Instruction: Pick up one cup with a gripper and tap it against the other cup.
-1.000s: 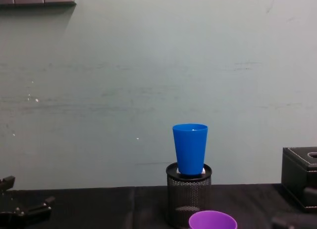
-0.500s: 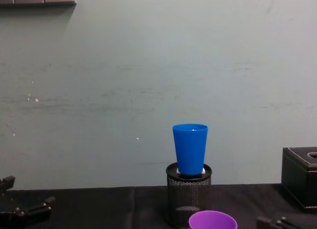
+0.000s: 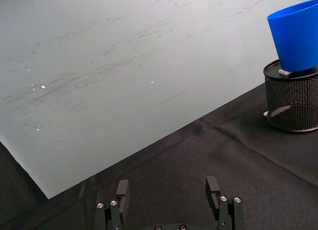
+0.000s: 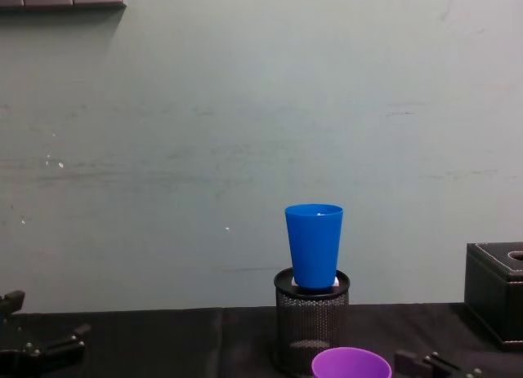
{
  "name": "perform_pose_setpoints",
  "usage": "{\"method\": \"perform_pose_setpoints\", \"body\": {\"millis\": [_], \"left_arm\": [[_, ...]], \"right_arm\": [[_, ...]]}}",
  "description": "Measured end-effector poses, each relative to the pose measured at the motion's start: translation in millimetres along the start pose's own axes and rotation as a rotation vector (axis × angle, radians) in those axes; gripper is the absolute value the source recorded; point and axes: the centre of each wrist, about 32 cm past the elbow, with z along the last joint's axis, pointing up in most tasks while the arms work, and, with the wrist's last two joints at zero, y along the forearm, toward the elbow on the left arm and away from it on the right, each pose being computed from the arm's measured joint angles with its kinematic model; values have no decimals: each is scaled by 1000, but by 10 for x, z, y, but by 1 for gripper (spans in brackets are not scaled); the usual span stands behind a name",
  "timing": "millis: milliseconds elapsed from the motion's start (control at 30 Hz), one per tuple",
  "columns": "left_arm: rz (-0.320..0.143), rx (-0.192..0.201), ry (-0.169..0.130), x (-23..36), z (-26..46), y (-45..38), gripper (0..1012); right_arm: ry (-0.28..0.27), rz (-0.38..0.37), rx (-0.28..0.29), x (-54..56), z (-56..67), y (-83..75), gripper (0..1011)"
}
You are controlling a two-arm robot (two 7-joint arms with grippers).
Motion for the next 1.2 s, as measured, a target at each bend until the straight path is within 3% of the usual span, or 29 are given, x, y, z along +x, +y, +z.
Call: {"method": "perform_pose_setpoints", "body": {"millis": [667, 967, 1200], "left_arm": [[0, 0, 0, 0, 0, 0, 1000], [0, 0, 0, 0, 0, 0, 1000], [0, 0, 0, 0, 0, 0, 1000]], "right_arm": [[79, 6, -14, -27, 40, 318, 1003], [78, 14, -26, -50, 7, 380, 1003], [32, 11, -21, -67, -3, 405, 1003]]}}
